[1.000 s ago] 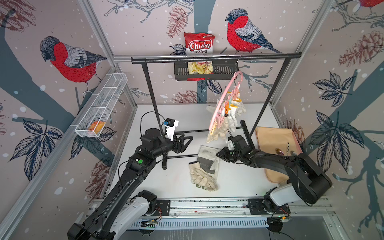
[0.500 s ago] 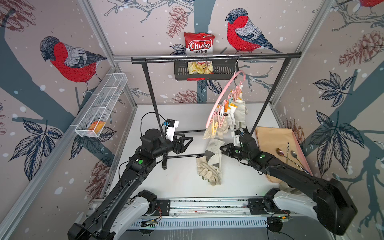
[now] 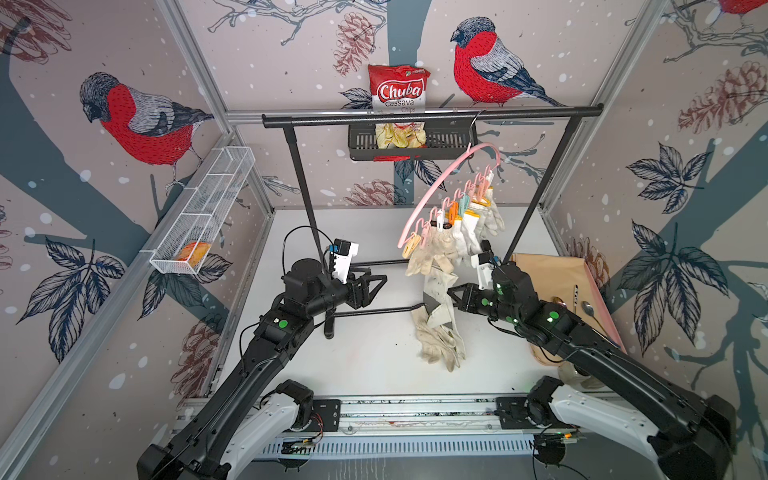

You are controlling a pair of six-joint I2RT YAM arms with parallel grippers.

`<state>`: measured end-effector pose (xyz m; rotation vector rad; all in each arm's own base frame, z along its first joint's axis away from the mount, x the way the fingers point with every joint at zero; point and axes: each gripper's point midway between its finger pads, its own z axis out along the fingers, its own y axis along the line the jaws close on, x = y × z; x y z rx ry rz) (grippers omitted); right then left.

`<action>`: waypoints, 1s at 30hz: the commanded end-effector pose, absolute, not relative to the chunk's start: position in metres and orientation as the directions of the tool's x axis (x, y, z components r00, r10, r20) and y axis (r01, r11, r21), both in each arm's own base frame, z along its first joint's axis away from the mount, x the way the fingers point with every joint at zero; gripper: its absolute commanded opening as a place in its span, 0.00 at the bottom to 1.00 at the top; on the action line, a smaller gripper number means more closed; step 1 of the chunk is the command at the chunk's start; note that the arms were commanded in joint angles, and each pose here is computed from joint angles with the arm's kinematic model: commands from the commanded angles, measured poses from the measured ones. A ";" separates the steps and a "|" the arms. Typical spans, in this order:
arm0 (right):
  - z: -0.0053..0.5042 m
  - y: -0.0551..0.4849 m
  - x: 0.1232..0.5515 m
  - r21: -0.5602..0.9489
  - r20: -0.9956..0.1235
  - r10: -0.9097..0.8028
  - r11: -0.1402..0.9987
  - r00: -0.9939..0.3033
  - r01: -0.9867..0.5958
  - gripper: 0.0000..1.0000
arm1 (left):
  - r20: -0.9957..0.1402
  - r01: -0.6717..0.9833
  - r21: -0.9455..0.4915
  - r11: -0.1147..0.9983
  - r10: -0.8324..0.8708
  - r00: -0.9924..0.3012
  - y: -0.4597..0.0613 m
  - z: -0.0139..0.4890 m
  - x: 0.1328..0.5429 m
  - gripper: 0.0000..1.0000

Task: Clip the gloves onto a hanger to dry
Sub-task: Pick up the glove from the center of the board.

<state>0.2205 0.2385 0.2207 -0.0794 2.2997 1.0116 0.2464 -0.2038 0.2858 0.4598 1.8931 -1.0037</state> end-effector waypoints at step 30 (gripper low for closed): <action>0.330 0.226 0.114 0.579 -0.632 -0.226 0.496 -0.741 -0.646 0.00 | -0.946 0.891 -0.305 0.336 0.000 -0.324 -0.234 0.370 0.216 0.65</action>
